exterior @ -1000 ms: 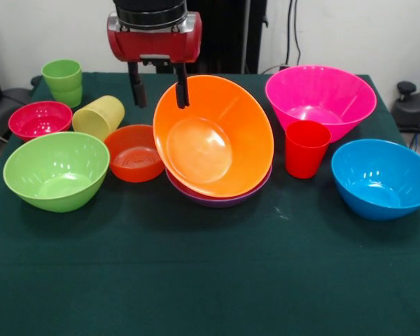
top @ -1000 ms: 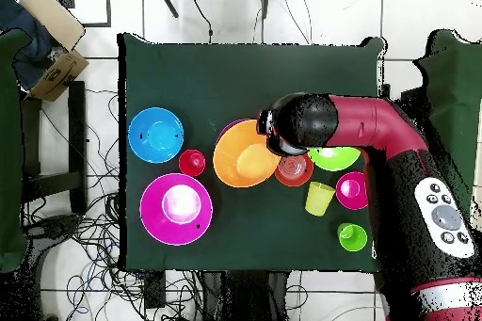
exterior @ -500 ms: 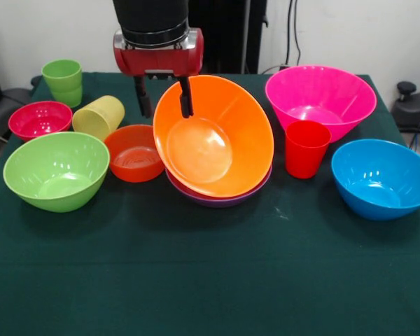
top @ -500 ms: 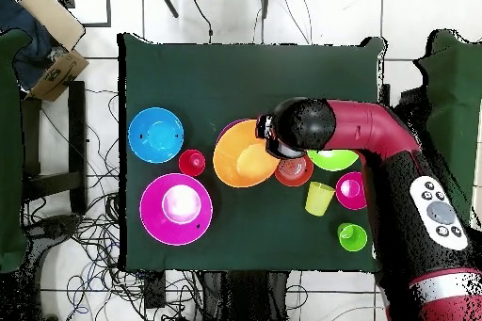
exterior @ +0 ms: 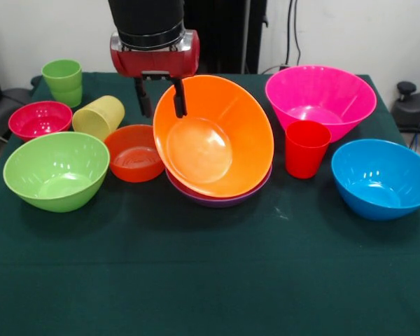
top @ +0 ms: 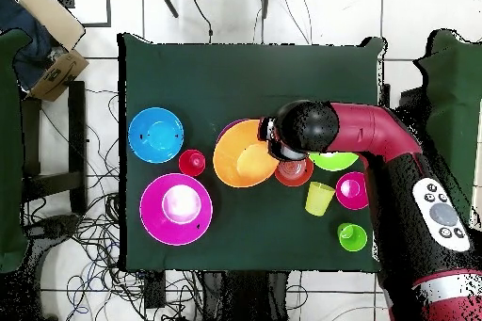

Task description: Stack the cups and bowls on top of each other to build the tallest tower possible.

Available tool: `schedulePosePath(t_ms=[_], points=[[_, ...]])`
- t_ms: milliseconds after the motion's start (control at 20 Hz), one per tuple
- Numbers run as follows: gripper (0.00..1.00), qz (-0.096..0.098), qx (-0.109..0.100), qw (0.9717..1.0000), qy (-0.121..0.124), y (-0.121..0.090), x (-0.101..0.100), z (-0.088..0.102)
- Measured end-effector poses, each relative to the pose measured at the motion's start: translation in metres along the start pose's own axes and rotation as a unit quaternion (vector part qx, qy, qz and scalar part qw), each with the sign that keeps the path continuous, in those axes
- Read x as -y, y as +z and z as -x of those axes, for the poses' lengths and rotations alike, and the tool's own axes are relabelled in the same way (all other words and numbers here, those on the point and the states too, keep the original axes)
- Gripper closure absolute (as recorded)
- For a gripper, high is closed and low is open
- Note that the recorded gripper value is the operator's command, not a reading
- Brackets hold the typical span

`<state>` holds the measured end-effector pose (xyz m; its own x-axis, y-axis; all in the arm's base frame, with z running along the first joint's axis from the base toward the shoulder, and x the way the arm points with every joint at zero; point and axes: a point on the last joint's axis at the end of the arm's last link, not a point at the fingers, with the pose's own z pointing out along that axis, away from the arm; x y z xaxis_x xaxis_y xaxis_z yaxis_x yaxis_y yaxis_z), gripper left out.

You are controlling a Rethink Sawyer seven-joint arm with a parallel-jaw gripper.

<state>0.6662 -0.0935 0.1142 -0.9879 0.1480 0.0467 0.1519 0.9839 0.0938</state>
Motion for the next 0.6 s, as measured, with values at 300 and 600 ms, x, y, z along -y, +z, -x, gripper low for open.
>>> schedulePosePath(t_ms=[300, 600], points=[[1.0, -0.001, -0.001, 1.0, 0.001, 0.0005, 0.0011, -0.0009], [1.0, -0.001, 0.0, 1.0, 0.004, -0.0004, 0.0061, -0.0008]])
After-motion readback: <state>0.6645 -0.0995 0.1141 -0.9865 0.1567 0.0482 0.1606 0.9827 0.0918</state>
